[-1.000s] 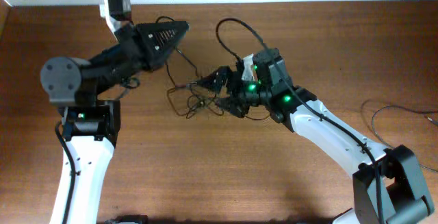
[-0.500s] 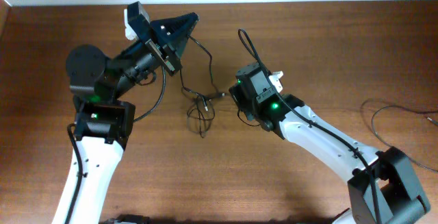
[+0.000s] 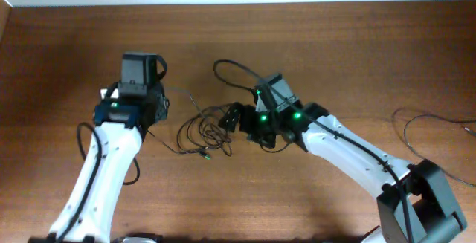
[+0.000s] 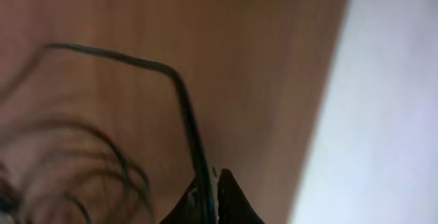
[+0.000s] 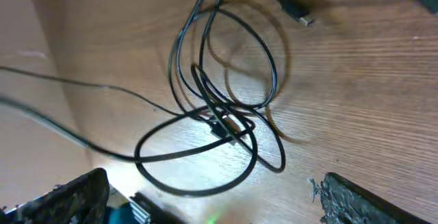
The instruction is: Untangle cables
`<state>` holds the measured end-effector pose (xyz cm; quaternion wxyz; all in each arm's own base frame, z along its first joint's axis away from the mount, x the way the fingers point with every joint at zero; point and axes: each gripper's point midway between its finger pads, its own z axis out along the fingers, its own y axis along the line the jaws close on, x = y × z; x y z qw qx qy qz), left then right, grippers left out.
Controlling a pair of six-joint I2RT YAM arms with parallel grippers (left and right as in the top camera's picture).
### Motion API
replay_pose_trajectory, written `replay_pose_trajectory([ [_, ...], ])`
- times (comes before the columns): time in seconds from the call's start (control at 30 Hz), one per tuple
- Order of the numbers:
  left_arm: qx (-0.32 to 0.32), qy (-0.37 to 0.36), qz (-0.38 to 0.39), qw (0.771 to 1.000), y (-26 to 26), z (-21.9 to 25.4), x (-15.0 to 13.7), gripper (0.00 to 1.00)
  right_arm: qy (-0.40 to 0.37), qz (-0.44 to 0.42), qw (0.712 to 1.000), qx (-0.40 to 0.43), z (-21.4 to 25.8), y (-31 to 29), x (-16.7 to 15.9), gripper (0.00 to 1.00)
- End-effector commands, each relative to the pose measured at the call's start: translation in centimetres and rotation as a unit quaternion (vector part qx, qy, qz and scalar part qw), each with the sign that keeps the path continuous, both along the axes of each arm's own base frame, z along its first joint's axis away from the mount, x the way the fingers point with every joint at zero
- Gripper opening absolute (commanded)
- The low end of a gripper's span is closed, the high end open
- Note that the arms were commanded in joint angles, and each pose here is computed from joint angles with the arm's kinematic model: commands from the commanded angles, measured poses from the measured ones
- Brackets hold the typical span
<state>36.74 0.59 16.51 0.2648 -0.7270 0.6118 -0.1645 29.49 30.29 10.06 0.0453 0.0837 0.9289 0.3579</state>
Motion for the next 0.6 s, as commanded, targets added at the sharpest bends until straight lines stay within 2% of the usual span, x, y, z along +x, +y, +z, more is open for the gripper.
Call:
replay_pose_trajectory([
  [0.0,0.057,0.058,0.023,0.996,2.0,-3.3,-0.1,0.06,-0.014,0.007,1.000,-0.024,-0.6,-0.2,-0.2,0.99],
  [0.03,0.058,0.071,0.024,0.995,2.1,-4.1,-0.1,0.06,-0.018,0.022,0.999,-0.032,-0.8,-0.4,-0.5,0.99],
  [0.07,0.060,0.087,0.024,0.994,2.1,-5.2,-0.2,0.06,0.015,0.030,0.999,-0.042,-1.4,-0.9,-1.9,0.99],
  [0.13,0.060,0.095,0.023,0.993,2.1,-5.8,-0.1,0.06,0.067,0.043,0.997,0.000,-0.7,0.1,-3.6,0.96],
  [0.17,0.060,0.100,0.022,0.993,2.1,-5.9,-0.3,0.06,0.126,0.006,0.992,0.020,-0.3,0.5,-4.2,0.93],
  [0.23,0.062,0.122,0.021,0.990,2.1,-6.3,-1.3,0.07,0.187,-0.071,0.979,0.041,0.2,1.0,-3.7,0.89],
  [0.33,0.058,0.150,0.016,0.987,2.0,-6.9,-2.5,0.07,0.231,-0.174,0.956,0.045,0.1,0.9,-2.3,0.69],
  [0.47,0.057,0.152,0.013,0.987,1.8,-6.9,-2.7,0.08,0.288,-0.218,0.932,0.039,-1.3,1.0,-2.5,0.55],
  [0.57,0.057,0.153,0.013,0.986,1.8,-7.0,-2.7,0.08,0.304,-0.222,0.926,0.022,-3.2,1.0,-2.7,0.53],
])
